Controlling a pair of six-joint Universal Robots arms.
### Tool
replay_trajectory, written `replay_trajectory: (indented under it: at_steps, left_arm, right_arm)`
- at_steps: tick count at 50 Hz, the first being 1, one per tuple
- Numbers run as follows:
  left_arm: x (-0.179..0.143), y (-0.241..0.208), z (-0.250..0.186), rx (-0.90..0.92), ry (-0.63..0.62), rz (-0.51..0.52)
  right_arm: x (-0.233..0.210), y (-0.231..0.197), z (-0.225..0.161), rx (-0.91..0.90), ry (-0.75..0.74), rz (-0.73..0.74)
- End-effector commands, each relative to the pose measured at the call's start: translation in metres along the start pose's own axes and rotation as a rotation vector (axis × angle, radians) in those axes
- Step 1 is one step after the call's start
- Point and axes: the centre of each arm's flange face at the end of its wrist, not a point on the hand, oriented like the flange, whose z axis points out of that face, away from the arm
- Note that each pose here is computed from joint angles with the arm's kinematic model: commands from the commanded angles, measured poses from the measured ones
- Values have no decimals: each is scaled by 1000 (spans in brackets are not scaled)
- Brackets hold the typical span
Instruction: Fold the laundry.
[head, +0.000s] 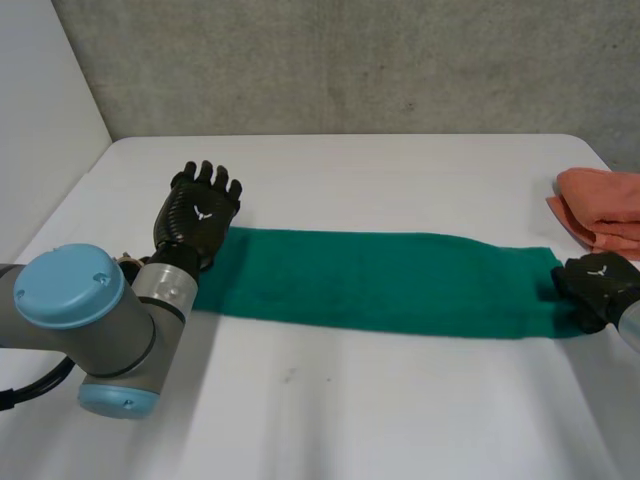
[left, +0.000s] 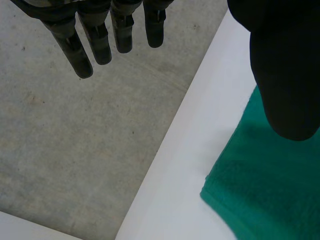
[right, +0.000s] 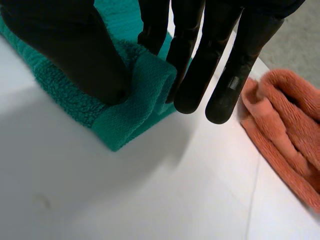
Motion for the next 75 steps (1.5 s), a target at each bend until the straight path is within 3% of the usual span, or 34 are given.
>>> replay_trajectory:
  at_steps: [1,9,13,17,23,27,33,41,46,51,57,61,65,75]
  left_arm:
    - [0,4,-4,-36,2,0]
    - [-2,6,-12,-85,35,-3]
    - [-5,4,-14,-99,40,-4]
    - [-12,-2,-14,-86,25,-8]
    - [-30,-19,-14,-37,-25,-75]
    - [-40,-24,-14,-26,-61,-114]
    - [-45,-24,-14,-29,-75,-137]
    - [-39,-18,-16,-65,-46,-138]
    - [-38,-20,-14,-58,-45,-140]
    - [-42,-35,-4,-2,-60,-153]
    - [-20,-68,-5,94,9,-278]
    - [6,-73,-10,84,116,-343]
    - [39,-65,-11,49,246,-342]
    - [69,-35,1,-83,317,-309]
  right_arm:
    - [38,19,-1,-61,96,11]
    - [104,34,-10,-139,269,-170]
    - [98,-1,-13,-64,273,-243]
    - [69,-68,-18,141,242,-247]
    - [-31,-174,-40,504,34,-282]
    - [-111,-209,-50,661,-141,-343]
    - [-203,-221,-53,768,-334,-390]
    - [-291,-185,-41,701,-555,-435]
    - [-281,-194,-47,671,-526,-411]
    - [-225,-211,-44,568,-386,-217]
    - [-166,-189,-49,370,-349,59]
    - [-143,-151,-41,232,-320,150]
    - [-136,-117,-36,129,-308,177]
    - [-128,-72,-26,83,-257,184]
